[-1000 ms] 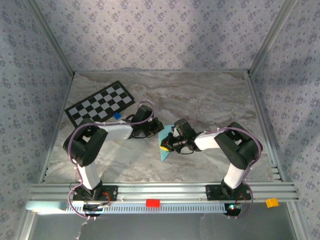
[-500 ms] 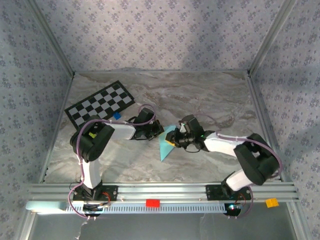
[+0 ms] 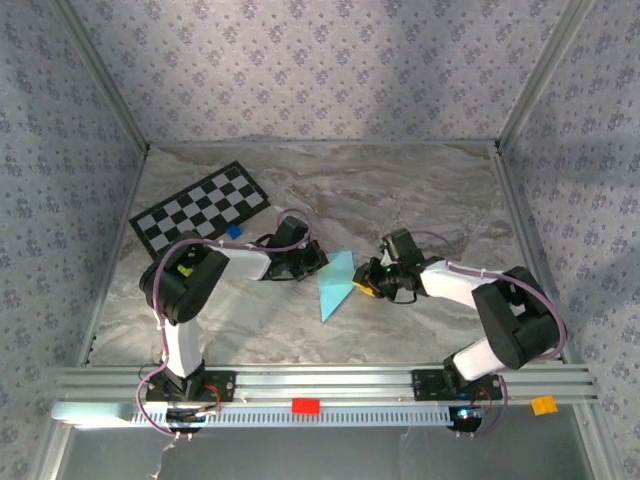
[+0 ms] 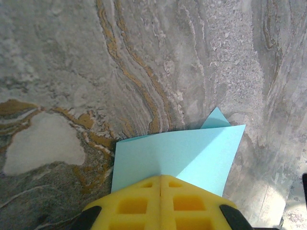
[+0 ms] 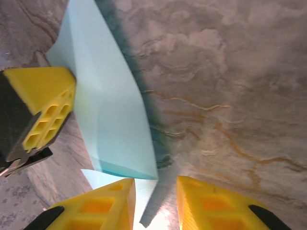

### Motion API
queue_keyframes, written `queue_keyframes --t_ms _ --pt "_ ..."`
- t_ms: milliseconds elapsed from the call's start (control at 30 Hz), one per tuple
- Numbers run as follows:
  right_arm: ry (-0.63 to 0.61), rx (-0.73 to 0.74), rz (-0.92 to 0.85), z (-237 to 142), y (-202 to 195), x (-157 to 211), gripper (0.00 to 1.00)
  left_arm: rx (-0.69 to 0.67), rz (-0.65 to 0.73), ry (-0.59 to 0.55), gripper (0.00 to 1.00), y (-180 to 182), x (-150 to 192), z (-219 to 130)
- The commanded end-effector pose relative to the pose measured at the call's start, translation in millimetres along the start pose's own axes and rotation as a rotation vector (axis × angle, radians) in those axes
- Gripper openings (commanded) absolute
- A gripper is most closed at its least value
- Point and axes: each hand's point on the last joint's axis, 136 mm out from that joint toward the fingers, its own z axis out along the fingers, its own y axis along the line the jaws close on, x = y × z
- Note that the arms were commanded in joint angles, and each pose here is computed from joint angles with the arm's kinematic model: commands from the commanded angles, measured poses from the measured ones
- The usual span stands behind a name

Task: Fold a paper plane with a square sheet of paper (pick it up from the middle)
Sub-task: Turn over the paper at the center of the table, then fold the wing for the fifth time at the center of the table.

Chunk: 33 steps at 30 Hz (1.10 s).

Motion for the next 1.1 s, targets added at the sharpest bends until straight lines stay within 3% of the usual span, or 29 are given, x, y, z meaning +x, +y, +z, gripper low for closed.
queue_keyframes --t_ms 0,400,1067 --pt "0.029 0.02 -0.002 -1 -5 0 0.3 -0.143 -0.018 0.06 0.05 43 21 1" --pt "0.12 -0.049 -0.029 5 2 2 0.31 -0.134 0.0 0.062 0.05 38 20 0" --pt "0.127 -0.147 -0.045 5 20 -12 0.32 -0.131 0.007 0.075 0.05 36 21 3"
